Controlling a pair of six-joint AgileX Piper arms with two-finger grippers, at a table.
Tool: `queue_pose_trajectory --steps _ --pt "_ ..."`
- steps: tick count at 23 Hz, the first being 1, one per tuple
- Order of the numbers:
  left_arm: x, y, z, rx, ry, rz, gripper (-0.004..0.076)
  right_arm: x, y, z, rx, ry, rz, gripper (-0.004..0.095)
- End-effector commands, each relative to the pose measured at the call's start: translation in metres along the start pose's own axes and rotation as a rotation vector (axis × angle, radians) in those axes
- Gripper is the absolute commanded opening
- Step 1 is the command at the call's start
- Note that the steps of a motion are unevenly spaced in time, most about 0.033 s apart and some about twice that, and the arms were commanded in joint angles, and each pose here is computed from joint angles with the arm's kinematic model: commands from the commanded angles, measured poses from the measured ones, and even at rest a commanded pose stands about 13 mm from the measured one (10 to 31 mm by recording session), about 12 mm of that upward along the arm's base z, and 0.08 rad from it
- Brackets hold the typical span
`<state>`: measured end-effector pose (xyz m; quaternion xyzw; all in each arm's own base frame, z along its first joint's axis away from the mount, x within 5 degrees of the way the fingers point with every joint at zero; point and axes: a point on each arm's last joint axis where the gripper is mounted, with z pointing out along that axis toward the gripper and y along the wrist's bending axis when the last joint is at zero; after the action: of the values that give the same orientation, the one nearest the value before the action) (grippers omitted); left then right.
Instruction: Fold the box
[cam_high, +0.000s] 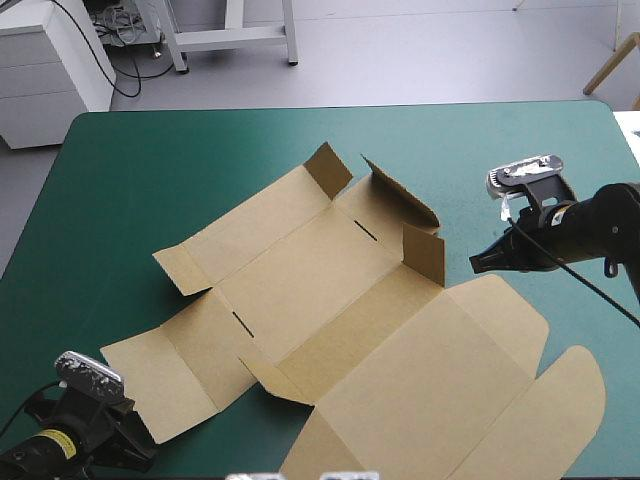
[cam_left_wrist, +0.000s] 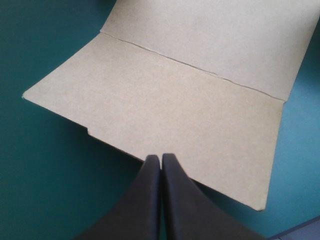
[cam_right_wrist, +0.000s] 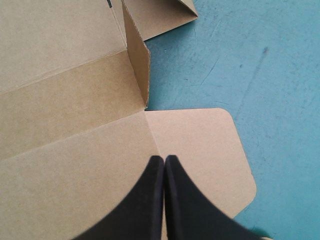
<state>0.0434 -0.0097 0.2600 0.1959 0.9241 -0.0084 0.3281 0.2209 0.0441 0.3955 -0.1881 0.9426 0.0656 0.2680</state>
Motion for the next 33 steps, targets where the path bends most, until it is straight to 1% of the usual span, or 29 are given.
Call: queue_pose_trajectory --steps 1,6,8,11,12,13,14,16,18,20,22,24,28,31,33 --pt "-0.009 0.001 -0.003 -0.004 -0.05 -0.003 -0.001 -0.005 0.0 -0.012 0.012 -0.085 -0.017 -0.0019" --pt "-0.009 0.001 -0.003 -0.004 -0.052 -0.003 -0.001 -0.008 0.0 -0.013 0.023 -0.122 -0.021 -0.0006" --pt "-0.009 0.001 -0.003 -0.004 -0.052 -0.003 -0.001 -0.008 -0.001 -0.013 0.024 -0.117 -0.004 0.0092" --pt "-0.009 0.001 -0.003 -0.004 -0.052 -0.003 -0.001 -0.006 0.0 -0.012 0.018 -0.097 -0.003 0.0286" --pt "-0.009 0.001 -0.003 -0.004 -0.052 -0.003 -0.001 -0.006 0.0 -0.012 0.018 -0.095 -0.003 0.0423" --pt "-0.009 0.001 -0.003 -0.004 -0.052 -0.003 -0.001 -0.006 0.0 -0.012 0.015 -0.094 0.002 0.0474" --pt "-0.009 0.001 -0.003 -0.004 -0.052 -0.003 -0.001 -0.006 0.001 -0.012 0.007 -0.098 0.016 0.0577" --pt "-0.009 0.001 -0.003 -0.004 -0.052 -0.003 -0.001 -0.007 0.001 -0.012 -0.001 -0.106 0.031 0.0649" --pt "-0.009 0.001 -0.003 -0.004 -0.052 -0.003 -0.001 -0.008 0.001 -0.012 0.0 -0.12 0.045 0.0648" --pt "-0.009 0.001 -0.003 -0.004 -0.052 -0.003 -0.001 -0.01 0.002 -0.012 -0.016 -0.146 0.058 0.0648" --pt "-0.009 0.001 -0.003 -0.004 -0.05 -0.003 -0.001 -0.013 0.004 -0.013 -0.031 -0.181 0.044 0.064" --pt "-0.009 0.001 -0.003 -0.004 -0.05 -0.003 -0.001 -0.019 0.005 -0.009 -0.056 -0.198 -0.057 0.0638" --pt "-0.009 0.001 -0.003 -0.004 -0.05 -0.003 -0.001 -0.031 0.003 0.01 -0.098 -0.168 -0.091 0.0638" --pt "-0.009 0.001 -0.003 -0.004 -0.05 -0.003 -0.001 -0.046 0.002 0.028 -0.15 -0.15 -0.112 0.0638" --pt "-0.009 0.001 -0.003 -0.004 -0.05 -0.003 -0.001 -0.058 0.005 0.042 -0.162 -0.134 -0.173 0.0638"
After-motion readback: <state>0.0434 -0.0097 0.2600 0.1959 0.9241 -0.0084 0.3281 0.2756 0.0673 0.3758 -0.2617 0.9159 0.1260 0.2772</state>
